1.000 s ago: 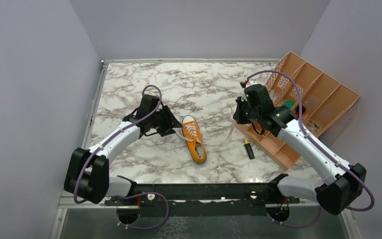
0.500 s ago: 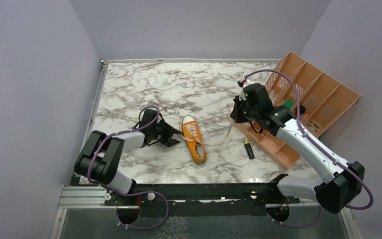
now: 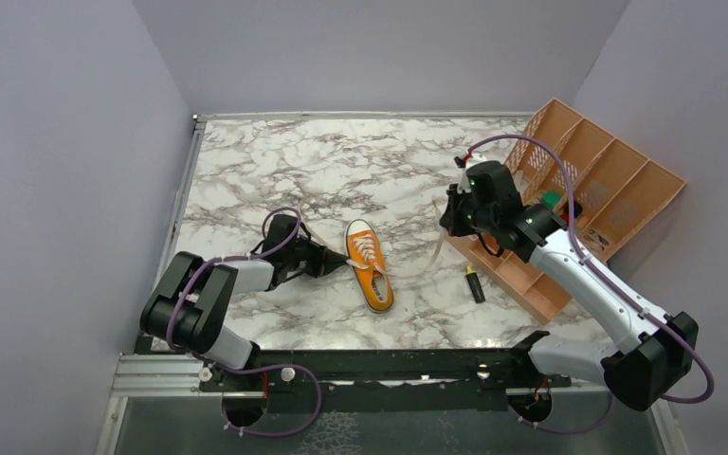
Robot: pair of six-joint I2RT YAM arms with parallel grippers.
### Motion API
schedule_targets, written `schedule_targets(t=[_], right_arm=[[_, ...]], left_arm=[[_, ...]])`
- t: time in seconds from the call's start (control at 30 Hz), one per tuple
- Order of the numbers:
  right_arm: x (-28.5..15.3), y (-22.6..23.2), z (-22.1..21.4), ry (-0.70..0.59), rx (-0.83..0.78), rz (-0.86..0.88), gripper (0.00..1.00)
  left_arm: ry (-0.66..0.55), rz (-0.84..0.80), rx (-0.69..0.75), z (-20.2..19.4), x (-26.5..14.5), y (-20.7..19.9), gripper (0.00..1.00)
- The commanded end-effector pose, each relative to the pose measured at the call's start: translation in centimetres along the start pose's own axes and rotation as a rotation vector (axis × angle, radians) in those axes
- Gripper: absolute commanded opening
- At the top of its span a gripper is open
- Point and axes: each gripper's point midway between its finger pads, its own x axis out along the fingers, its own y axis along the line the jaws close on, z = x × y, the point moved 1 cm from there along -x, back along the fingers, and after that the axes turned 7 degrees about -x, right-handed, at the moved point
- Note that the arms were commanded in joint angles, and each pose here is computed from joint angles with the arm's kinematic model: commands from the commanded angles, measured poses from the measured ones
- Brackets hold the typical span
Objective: Tie the shoes
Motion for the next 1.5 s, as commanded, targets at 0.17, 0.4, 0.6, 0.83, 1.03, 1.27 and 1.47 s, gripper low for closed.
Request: schedule_targets(t=[0.17,0.4,0.6,0.83,1.03,1.27,1.47], right_arm=[[-0.1,1.1,1.0,-0.031,0.008,0.058,0.01],[0.2,3.0,2.0,-0.036,0.116,0.143,0.01],[1.9,6.2,6.1,-0.060,0.267,0.279,0.01],[2.5,8.9,10.0,-0.094,0.314,0.440,0.01],[2.7,11.8,10.8,-0.124,0.248,0.648,0.01],[3.2,12.1,12.4,-0.106,0.382,0.657,0.01],[5.0,1.8,6.3,0.060,0.497,0.121,0.01]], left_arm=[[0.034,-0.023,-0.018,-1.3,-0.9,-0.4,0.04],[0.114,-0.033,0.060,-3.5,-1.5,-1.3,0.00],[0.174,-0.063,0.142,-5.7,-2.3,-1.4,0.00],[0.189,-0.092,0.214,-6.6,-3.1,-2.1,0.00],[0.185,-0.113,0.306,-6.9,-3.7,-2.9,0.00],[0.180,-0.118,0.416,-8.0,-4.3,-4.5,0.00],[0.163,-0.121,0.482,-7.9,-4.2,-5.7,0.00]])
